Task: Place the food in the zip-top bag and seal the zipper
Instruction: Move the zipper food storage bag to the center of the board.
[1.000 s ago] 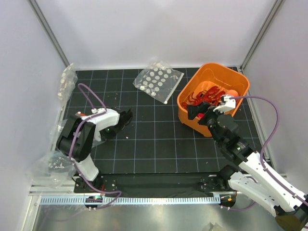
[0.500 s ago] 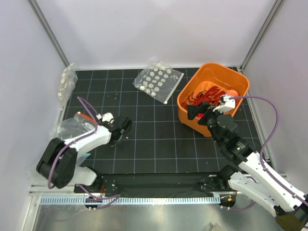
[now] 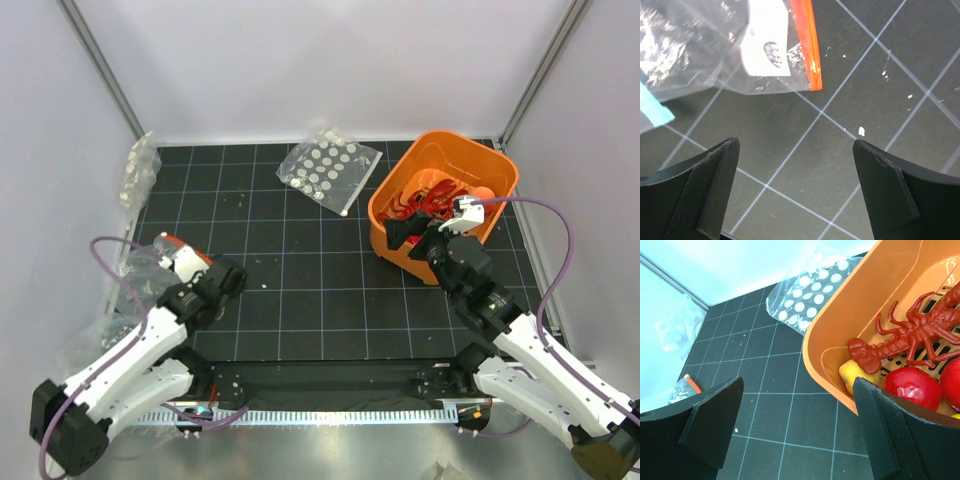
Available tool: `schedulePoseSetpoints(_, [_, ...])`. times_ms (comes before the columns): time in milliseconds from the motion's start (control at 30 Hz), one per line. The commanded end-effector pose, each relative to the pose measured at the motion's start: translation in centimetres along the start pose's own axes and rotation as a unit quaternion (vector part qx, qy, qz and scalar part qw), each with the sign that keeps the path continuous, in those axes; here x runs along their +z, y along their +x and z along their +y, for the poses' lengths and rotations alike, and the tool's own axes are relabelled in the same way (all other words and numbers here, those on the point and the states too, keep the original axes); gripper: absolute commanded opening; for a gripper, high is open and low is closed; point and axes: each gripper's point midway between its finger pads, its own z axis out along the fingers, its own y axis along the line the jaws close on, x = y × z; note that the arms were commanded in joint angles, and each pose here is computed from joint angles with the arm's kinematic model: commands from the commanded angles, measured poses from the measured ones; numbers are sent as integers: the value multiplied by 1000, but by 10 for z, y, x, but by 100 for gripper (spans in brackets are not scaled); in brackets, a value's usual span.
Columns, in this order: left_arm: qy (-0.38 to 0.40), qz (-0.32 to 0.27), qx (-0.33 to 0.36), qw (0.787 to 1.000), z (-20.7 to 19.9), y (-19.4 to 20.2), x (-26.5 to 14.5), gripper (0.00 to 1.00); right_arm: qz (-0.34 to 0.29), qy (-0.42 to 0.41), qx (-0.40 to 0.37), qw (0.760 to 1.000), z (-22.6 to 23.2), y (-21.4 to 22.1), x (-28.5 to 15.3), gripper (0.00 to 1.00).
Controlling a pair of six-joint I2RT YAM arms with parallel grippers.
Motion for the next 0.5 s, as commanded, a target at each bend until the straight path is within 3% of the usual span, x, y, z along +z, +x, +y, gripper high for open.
schedulePoseSetpoints(0, [14,-16,-85,996,11,-2,-4,100,-22,-16,2,1000,8,-12,0,100])
schedulePoseSetpoints(100, [16,-54,-146,988,29,-9,-4,100,-20,-17,0,1000,8,-10,0,100])
schedulePoseSetpoints(267, [23,-102,-278,955,49,-12,8,100,-18,-22,-2,1000,9,-9,0,100])
schedulePoseSetpoints(467, [22,-122,-327,937,52,-5,28,100,-18,-21,-1,1000,9,-9,0,100])
